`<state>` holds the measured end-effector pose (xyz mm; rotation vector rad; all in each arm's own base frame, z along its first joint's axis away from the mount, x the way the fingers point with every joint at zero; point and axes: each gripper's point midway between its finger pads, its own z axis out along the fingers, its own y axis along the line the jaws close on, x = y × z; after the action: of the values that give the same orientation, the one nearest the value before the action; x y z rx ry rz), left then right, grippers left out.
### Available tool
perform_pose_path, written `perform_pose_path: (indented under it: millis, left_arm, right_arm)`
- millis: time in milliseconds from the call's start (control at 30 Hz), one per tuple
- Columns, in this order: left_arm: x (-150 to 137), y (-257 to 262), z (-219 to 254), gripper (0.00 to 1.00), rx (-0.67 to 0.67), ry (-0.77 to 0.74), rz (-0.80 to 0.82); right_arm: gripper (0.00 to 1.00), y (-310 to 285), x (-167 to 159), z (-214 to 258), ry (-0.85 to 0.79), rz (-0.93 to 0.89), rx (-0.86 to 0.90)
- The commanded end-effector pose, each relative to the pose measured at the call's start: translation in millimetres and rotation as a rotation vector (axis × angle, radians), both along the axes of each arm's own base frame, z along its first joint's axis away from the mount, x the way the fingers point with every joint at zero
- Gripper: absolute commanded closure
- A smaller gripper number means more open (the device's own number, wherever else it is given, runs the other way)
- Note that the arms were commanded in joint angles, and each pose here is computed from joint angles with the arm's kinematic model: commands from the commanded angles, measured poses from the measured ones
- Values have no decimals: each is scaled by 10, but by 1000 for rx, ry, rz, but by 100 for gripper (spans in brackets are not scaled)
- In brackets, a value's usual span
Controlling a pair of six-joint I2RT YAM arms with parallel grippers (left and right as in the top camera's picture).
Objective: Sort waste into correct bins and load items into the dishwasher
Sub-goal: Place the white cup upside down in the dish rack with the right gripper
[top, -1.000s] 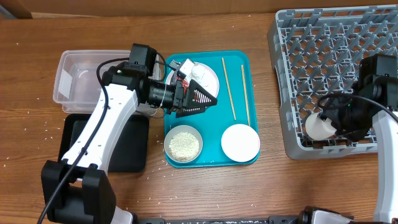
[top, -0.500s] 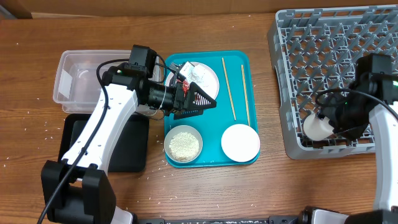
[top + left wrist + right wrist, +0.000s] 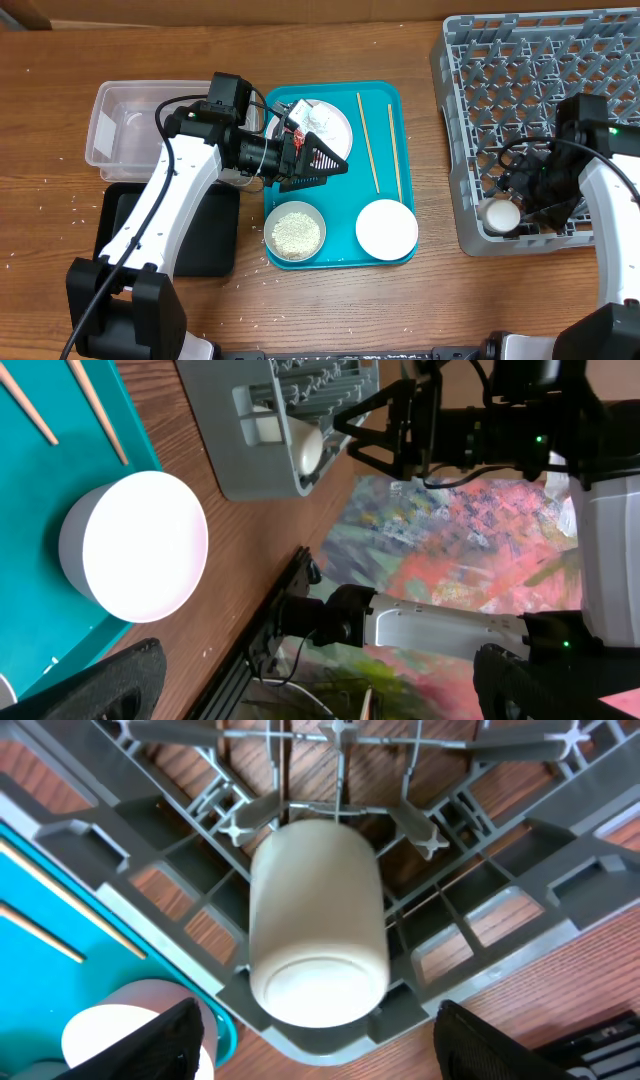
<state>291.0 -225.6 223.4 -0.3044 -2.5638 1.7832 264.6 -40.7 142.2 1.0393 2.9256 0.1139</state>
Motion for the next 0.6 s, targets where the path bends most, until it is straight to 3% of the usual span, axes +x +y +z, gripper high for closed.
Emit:
perform_pose_path:
  millis: [0, 167, 333, 567]
  left_arm:
    - [-5, 1, 69, 0, -5, -41, -8]
    - [-6, 1, 68, 0, -5, -40, -8]
    - [-22, 27, 8, 0, 31, -33, -5]
    - [-34, 160, -245, 2, 195, -15, 20]
  right_arm:
    - [24, -3, 109, 355, -123, 2, -12]
    - [24, 272, 130, 682, -269, 62, 115]
    - [27, 762, 111, 991, -410, 246, 297]
    - [31, 1455, 20, 1045, -420, 488, 353]
